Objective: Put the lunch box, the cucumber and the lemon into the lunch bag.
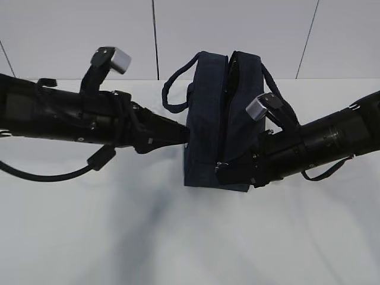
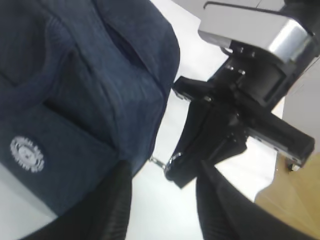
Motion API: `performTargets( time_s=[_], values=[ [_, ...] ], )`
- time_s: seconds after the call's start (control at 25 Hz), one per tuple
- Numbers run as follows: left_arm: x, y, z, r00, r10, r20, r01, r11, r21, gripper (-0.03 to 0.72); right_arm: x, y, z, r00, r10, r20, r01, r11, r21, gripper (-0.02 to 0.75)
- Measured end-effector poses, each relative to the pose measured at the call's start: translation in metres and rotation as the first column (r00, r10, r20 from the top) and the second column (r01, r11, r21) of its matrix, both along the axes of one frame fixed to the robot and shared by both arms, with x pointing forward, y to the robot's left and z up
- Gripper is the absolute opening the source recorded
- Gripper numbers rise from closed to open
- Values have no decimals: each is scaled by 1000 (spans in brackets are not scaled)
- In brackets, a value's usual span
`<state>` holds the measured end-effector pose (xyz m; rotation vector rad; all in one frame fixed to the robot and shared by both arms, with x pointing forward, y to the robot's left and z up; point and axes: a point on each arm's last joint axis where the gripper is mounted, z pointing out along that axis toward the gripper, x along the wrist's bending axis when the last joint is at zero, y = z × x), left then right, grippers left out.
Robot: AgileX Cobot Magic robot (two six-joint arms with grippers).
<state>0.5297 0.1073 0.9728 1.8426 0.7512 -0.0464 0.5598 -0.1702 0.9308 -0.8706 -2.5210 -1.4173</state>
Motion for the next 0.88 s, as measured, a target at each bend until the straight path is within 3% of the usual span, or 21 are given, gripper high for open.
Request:
performTargets(
  time_s=[0.16, 0.48, 0.88],
  values=[
    [12, -15, -3, 1000, -24, 14, 24, 1000, -1, 307, 0, 0, 0, 1000, 1, -5, -1, 1000, 4, 0],
    [26, -18, -23, 1000, 19, 9, -19, 997, 73, 307, 0, 0, 0, 1000, 0, -6, 0, 1000, 4, 0],
    [44, -28, -27, 1000, 9, 30, -10, 998, 60, 307, 0, 0, 0, 1000, 0, -9, 0, 1000, 6, 0]
  ],
)
